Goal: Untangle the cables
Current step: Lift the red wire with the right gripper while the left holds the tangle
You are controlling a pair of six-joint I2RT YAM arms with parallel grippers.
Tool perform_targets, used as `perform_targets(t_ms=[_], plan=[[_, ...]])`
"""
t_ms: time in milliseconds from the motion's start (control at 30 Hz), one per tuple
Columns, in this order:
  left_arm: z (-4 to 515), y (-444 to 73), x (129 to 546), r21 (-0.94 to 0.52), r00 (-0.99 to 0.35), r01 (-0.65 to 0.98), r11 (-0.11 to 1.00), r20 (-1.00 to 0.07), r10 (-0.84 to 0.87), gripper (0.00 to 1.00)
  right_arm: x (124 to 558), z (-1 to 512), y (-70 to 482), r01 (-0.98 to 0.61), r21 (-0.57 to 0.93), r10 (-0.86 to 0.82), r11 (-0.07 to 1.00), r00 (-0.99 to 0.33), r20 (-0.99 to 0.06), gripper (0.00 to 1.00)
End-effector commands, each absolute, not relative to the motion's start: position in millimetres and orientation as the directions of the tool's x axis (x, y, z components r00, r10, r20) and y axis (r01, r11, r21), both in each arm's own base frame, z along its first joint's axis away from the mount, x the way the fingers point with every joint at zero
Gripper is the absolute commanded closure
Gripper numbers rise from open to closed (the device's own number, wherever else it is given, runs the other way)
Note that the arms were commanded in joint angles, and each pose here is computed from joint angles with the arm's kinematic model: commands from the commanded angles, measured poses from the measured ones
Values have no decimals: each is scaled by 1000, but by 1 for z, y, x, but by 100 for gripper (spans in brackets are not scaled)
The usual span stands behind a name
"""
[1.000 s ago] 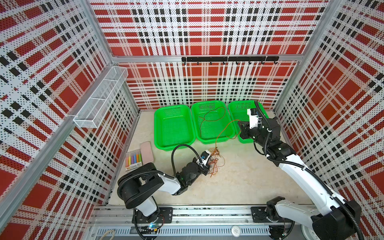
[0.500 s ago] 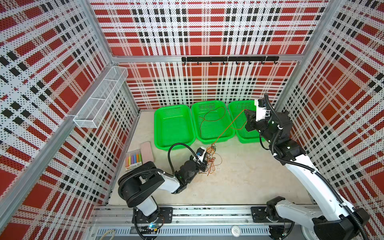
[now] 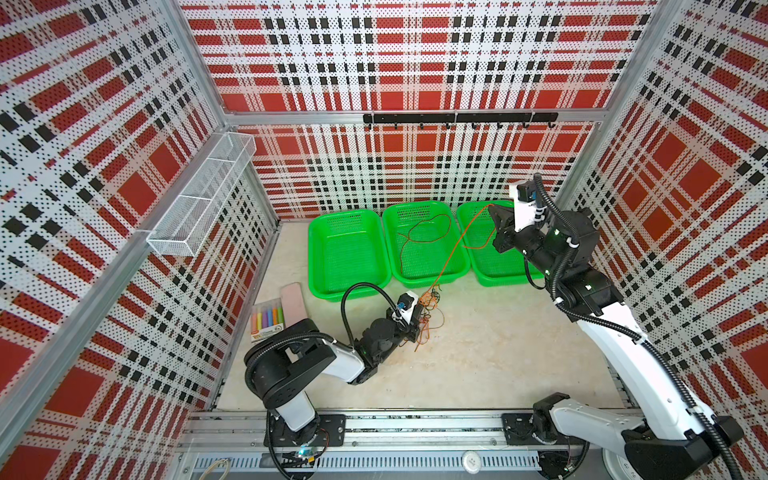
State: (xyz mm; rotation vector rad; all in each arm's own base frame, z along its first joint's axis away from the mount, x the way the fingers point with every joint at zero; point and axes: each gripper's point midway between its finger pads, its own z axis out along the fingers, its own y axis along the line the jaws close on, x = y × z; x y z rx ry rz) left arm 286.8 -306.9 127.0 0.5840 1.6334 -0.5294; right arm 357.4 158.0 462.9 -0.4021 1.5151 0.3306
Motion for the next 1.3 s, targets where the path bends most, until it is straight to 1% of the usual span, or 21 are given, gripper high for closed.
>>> perform_targets(t_ms=[0,33,100,167,233,400,567,667,800,933,1100,1267], plan=[[108,-321,274,48,-114,711,702,-977,182,59,355,476,181,-559,-42,7,828,85,-996,100],[112,-323,273,50,-106,711,702,-978,177,51,354,471,190,-586,-42,6,809,80,-997,100],[119,-322,273,53,-91,702,711,-982,163,41,352,465,201,-629,-36,10,777,68,-998,100],[126,-320,272,61,-71,697,714,-986,153,36,352,460,209,-660,-28,10,751,54,-999,100],[134,-319,271,74,-47,696,714,-988,148,34,353,458,214,-670,-27,6,742,48,-999,100],[152,-316,273,106,3,674,731,-990,141,34,350,466,215,-679,-34,20,734,72,-997,100],[174,-306,285,117,41,634,765,-992,118,38,340,484,217,-703,-47,42,710,109,-993,100],[178,-304,296,117,42,640,759,-992,117,40,334,496,217,-716,-49,56,696,123,-991,100],[188,-322,292,164,87,669,725,-986,143,38,328,506,218,-730,-25,88,683,116,-989,100],[197,-337,297,125,77,664,738,-992,98,40,325,510,219,-734,-9,105,680,110,-988,100],[244,-339,307,92,147,617,782,-989,1,36,325,506,226,-752,-8,92,659,92,-991,100],[274,-341,328,13,144,629,777,-984,-100,37,312,507,239,-819,-10,115,574,92,-989,100]])
